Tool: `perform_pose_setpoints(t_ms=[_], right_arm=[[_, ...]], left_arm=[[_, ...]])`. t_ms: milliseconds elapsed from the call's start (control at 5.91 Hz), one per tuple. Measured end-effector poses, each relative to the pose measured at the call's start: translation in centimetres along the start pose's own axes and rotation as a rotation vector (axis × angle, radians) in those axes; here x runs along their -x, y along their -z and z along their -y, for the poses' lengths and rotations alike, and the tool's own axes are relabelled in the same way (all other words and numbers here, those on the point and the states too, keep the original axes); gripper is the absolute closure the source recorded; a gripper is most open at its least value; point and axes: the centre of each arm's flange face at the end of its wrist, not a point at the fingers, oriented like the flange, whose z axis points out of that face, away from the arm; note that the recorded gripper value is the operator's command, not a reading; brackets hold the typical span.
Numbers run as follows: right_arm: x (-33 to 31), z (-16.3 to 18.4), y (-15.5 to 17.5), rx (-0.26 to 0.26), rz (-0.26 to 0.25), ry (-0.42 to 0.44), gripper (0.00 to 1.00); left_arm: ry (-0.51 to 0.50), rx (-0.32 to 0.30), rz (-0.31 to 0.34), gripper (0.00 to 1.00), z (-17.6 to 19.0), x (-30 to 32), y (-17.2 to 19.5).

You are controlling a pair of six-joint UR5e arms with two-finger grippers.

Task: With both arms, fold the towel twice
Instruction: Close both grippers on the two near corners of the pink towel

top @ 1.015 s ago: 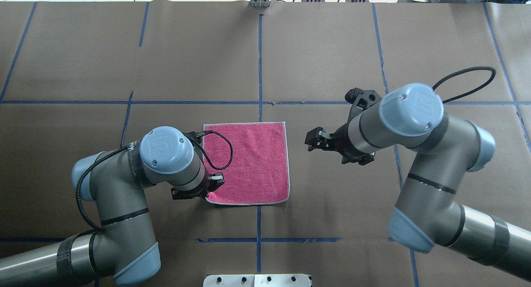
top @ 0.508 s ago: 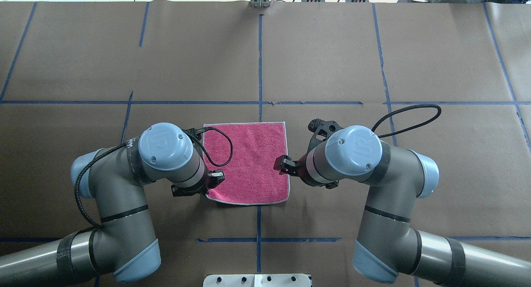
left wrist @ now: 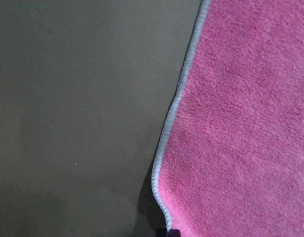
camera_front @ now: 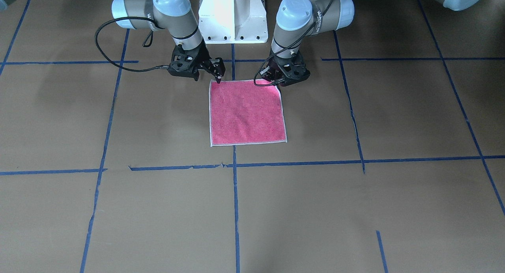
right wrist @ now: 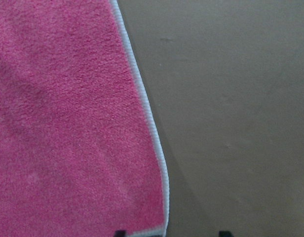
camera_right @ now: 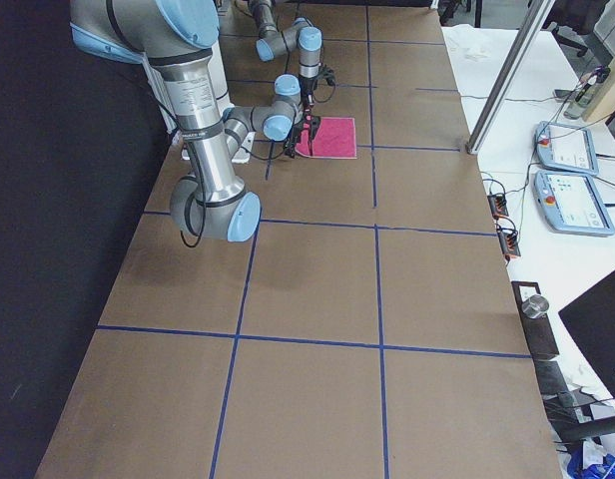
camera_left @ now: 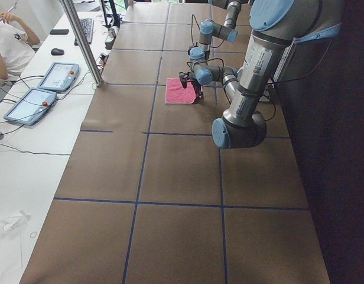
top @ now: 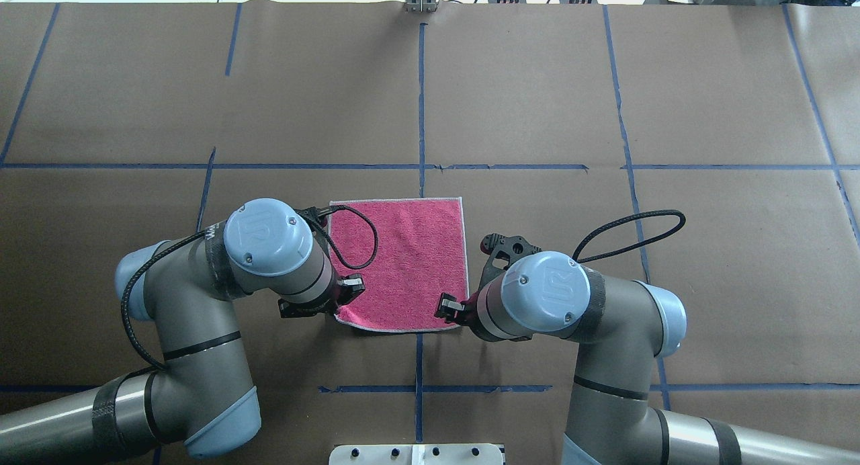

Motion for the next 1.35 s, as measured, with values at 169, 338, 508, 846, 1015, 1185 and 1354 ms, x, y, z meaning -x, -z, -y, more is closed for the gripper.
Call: perform_pose_setpoints(t_ms=[169, 338, 508, 846, 1015, 1185, 1354], right_arm=[[0.1, -0.1, -0.2, -0.006, -0.003, 0.000, 0.43], [0.1, 0.0, -0.6, -0.017, -0.008, -0.001, 0.43], [0.1, 0.2, -1.2, -0.025, -0.016, -0.003, 0.44], [0.3, 0.2, -1.8, -0.029, -0.024, -0.004, 0.74], [0.4, 0.2, -1.8, -0.029, -0.024, -0.004, 0.80], [0.4, 0.2, -1.6, -0.029, -0.020, -0.003, 0.85], [0.5, 0.2, -1.5, -0.028, -0.018, -0.002, 0.91]], left_arm=[[0.000, 0.000, 0.000, 0.98, 0.0, 0.0, 0.0], [0.000, 0.000, 0.000, 0.98, 0.0, 0.0, 0.0], [0.001, 0.000, 0.001, 0.98, 0.0, 0.1, 0.0], [0.002, 0.000, 0.003, 0.98, 0.1, 0.2, -0.1], [0.002, 0.000, 0.004, 0.98, 0.1, 0.2, -0.1], [0.004, 0.000, 0.005, 0.98, 0.1, 0.3, -0.2], [0.005, 0.000, 0.006, 0.98, 0.1, 0.4, -0.2]])
